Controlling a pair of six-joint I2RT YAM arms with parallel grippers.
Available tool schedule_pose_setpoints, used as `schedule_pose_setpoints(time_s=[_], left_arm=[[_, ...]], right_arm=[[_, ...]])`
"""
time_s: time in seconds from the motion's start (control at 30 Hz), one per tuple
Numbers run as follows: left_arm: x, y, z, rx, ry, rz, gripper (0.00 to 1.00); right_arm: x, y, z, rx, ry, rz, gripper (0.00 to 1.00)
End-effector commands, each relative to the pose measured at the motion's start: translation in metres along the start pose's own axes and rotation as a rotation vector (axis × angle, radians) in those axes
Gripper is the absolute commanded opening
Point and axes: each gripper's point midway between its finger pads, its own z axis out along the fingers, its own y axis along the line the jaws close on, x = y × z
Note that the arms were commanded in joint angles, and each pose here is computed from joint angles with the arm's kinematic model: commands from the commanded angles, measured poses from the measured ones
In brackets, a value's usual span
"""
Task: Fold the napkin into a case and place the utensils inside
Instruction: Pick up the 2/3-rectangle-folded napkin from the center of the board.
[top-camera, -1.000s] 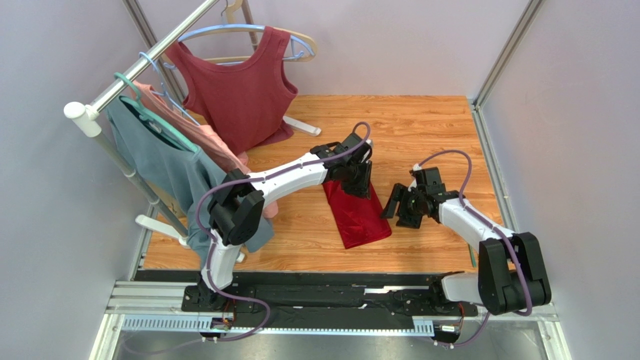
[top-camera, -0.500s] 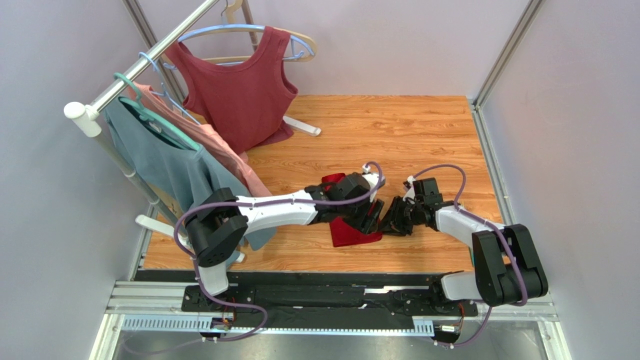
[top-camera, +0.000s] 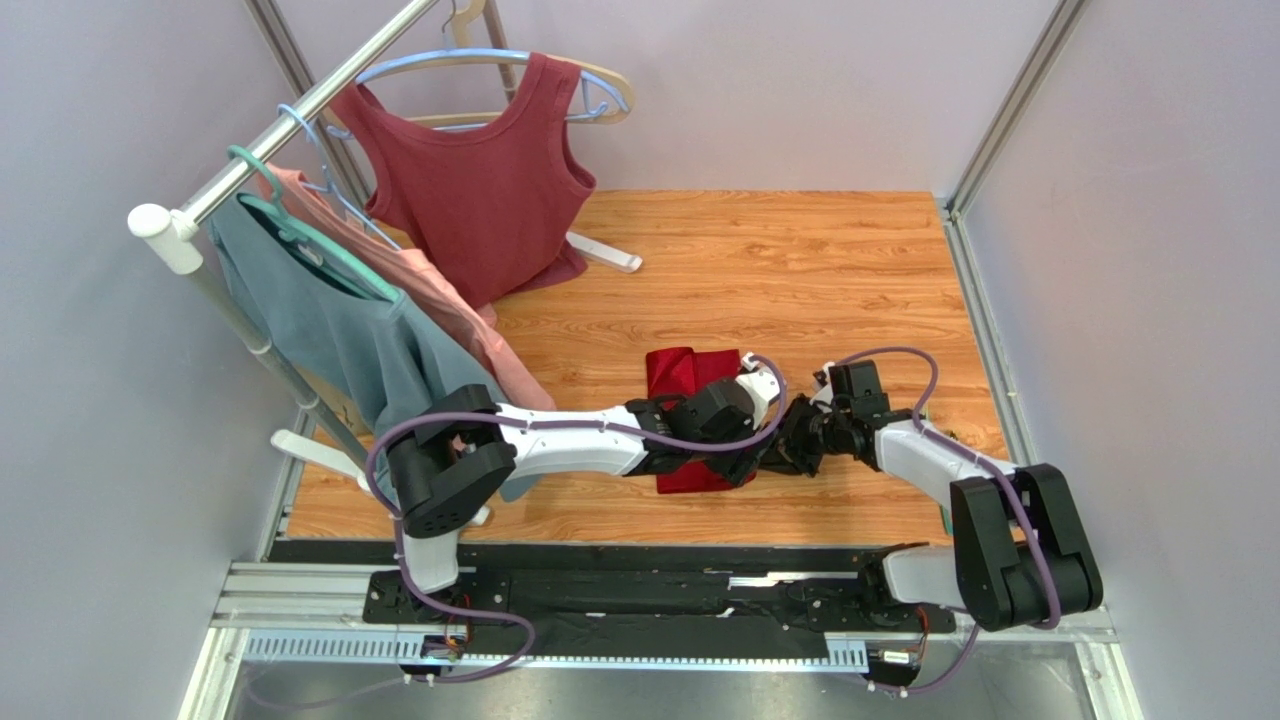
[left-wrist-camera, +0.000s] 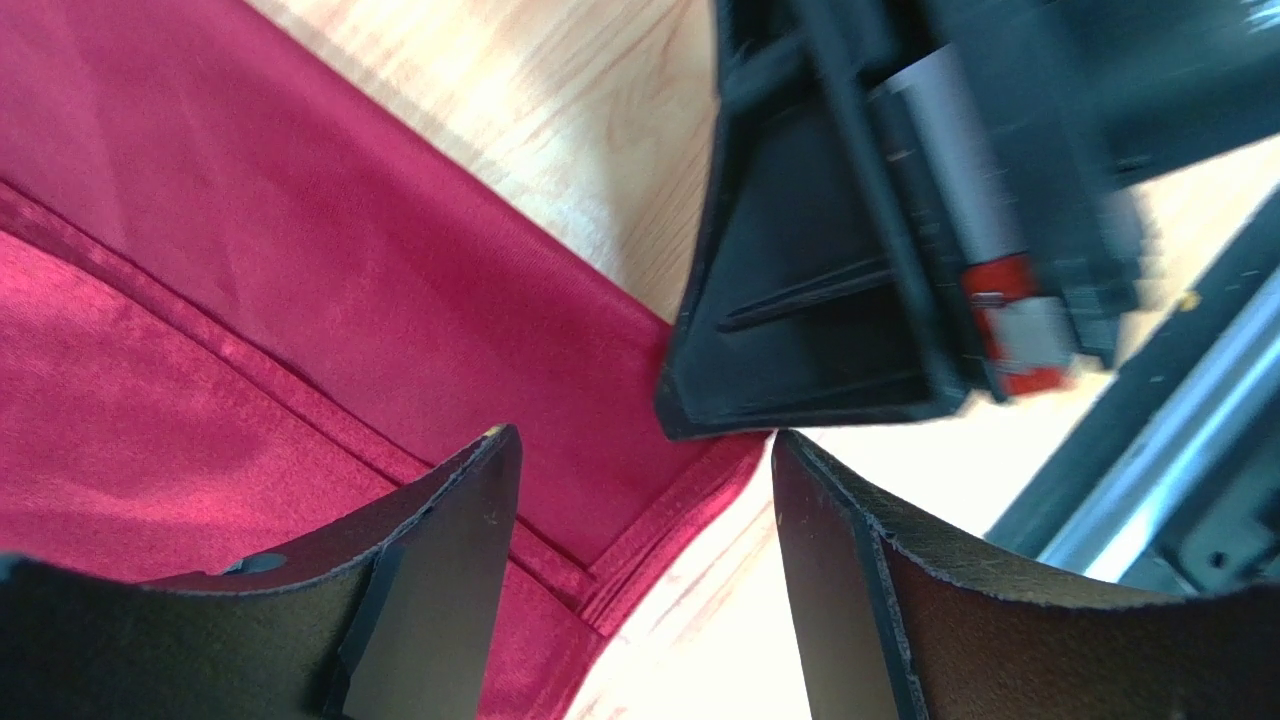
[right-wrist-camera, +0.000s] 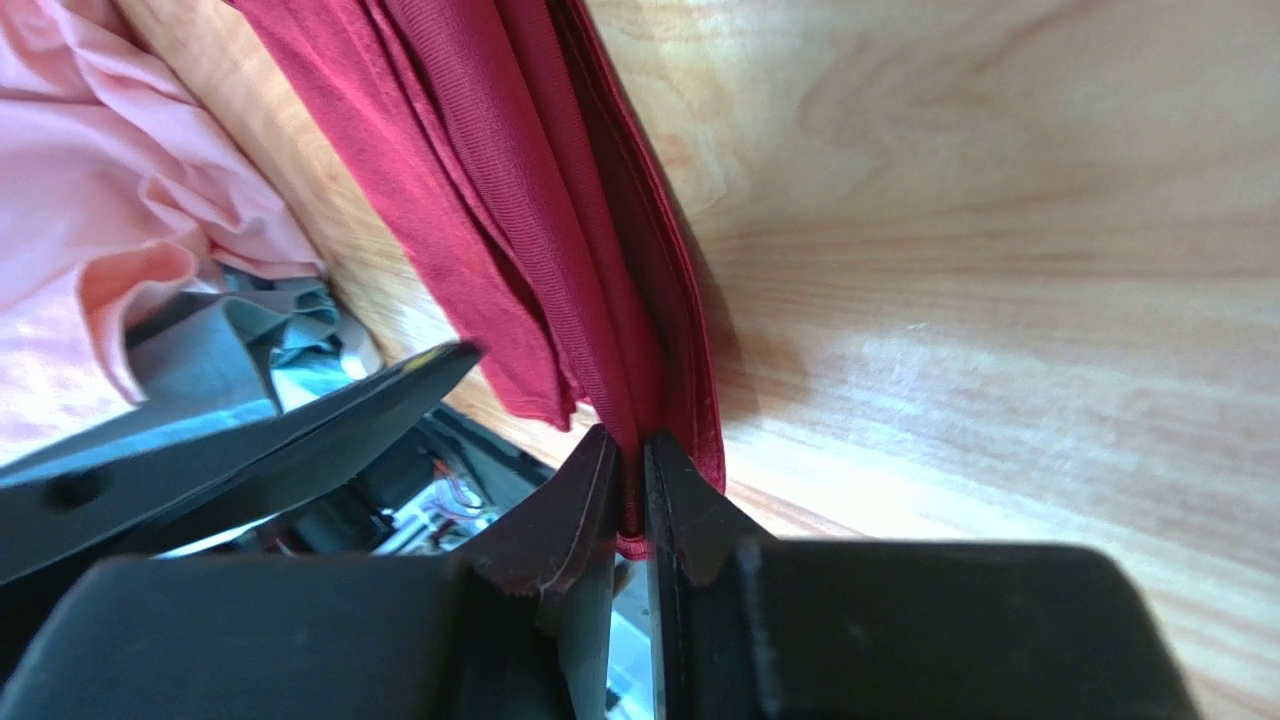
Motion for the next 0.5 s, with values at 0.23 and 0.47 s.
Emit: schedule_pose_setpoints(time_s=[0.23, 0.47], left_arm=[[0.001, -0.009, 0.006, 0.015, -0.013, 0.026, 0.71], [0.012, -0.013, 0.013, 0.001, 0.021, 0.034, 0.71]], right_arm=[[-0.005, 0.020, -0.007, -0.063, -0.028, 0.054, 0.15], [-0.002, 0.020, -0.005, -0.071, -0.023, 0.089, 0.15]])
